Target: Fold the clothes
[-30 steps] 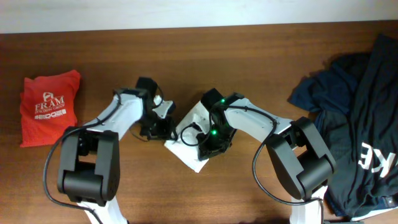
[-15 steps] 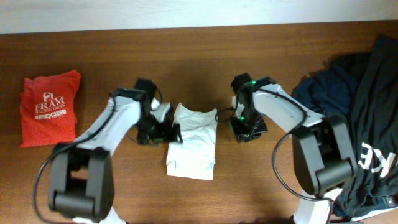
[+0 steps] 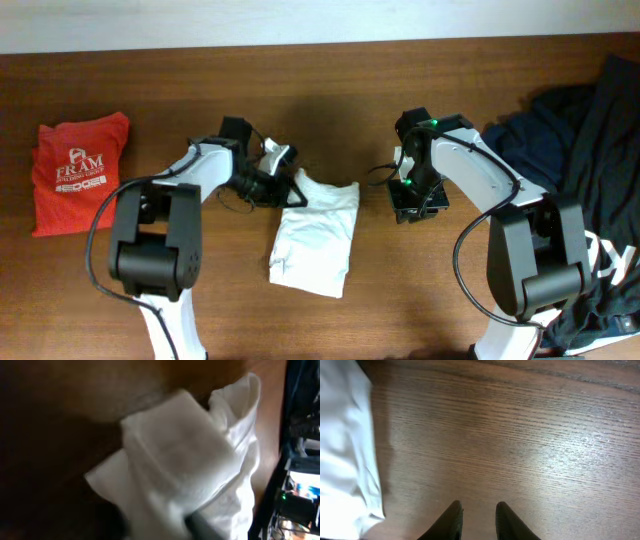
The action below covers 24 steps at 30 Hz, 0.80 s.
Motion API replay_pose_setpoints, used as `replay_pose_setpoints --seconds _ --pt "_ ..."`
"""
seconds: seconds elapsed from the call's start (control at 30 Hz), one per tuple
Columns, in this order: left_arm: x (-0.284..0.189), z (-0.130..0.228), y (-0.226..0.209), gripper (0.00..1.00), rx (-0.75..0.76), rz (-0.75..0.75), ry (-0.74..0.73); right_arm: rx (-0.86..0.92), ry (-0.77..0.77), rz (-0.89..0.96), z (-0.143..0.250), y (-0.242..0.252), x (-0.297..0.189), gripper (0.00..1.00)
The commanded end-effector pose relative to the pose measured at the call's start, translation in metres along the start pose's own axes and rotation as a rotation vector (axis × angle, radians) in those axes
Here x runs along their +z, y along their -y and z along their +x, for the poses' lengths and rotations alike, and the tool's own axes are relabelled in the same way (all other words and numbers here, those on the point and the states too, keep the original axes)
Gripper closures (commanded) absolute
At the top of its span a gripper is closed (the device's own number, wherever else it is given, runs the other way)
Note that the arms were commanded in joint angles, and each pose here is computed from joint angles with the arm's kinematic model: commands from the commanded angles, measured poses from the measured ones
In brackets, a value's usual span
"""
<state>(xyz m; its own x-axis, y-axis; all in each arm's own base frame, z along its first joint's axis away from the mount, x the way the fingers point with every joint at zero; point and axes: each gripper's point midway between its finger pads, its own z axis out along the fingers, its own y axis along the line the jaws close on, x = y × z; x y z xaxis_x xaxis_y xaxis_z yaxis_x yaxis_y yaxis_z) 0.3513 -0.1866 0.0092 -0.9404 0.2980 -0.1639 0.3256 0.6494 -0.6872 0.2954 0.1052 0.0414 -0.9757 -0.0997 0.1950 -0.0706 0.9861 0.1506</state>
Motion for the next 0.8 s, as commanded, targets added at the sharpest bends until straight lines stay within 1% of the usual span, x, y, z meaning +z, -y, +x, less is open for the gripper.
replay_pose_setpoints --seconds 0.0,0.03,0.13,0.17,0.2,0.27,0.33,0.37,0.43,0.53,0.57,0.7,0.77 --pt "0.011 0.008 -0.003 0.98 0.008 0.016 -0.032 -0.007 0.026 0.009 -0.002 0.001 -0.009 0.74" --pt "0.005 0.004 -0.013 0.99 0.004 -0.027 -0.020 -0.007 0.026 0.008 -0.002 0.001 -0.009 0.74" --pt "-0.025 -0.020 -0.018 0.99 0.002 -0.044 0.050 -0.007 0.026 0.009 -0.002 0.001 -0.009 0.74" --pt "-0.055 -0.038 -0.022 1.00 0.014 -0.100 0.112 -0.007 0.025 0.009 -0.002 0.001 -0.009 0.73" --pt "-0.085 -0.050 -0.029 1.00 0.024 -0.188 0.165 -0.007 0.026 0.009 -0.002 0.001 -0.009 0.73" --pt "-0.141 -0.059 -0.046 0.99 0.020 -0.379 0.238 -0.007 0.026 0.009 -0.002 0.001 -0.009 0.73" --pt "-0.230 -0.051 -0.061 1.00 -0.023 -0.634 0.357 -0.007 0.026 0.009 -0.002 0.001 -0.009 0.73" --pt "-0.259 -0.044 -0.066 0.99 -0.049 -0.718 0.394 -0.007 0.026 0.009 -0.002 0.001 -0.009 0.73" --pt "-0.314 -0.024 -0.076 0.99 -0.110 -0.873 0.463 -0.007 0.026 0.009 -0.002 0.001 -0.009 0.73" --pt "-0.373 0.013 -0.101 1.00 -0.241 -1.089 0.486 -0.007 0.026 0.009 -0.002 0.001 -0.009 0.73" --pt "-0.384 0.022 -0.109 1.00 -0.266 -1.111 0.492 -0.007 0.026 0.009 -0.002 0.001 -0.009 0.73" --pt "-0.424 0.033 -0.133 1.00 -0.304 -1.180 0.584 -0.007 0.026 0.009 -0.002 0.001 -0.009 0.73" --pt "-0.430 0.032 -0.148 1.00 -0.297 -1.192 0.596 -0.005 0.020 0.009 -0.001 0.001 -0.009 0.73"
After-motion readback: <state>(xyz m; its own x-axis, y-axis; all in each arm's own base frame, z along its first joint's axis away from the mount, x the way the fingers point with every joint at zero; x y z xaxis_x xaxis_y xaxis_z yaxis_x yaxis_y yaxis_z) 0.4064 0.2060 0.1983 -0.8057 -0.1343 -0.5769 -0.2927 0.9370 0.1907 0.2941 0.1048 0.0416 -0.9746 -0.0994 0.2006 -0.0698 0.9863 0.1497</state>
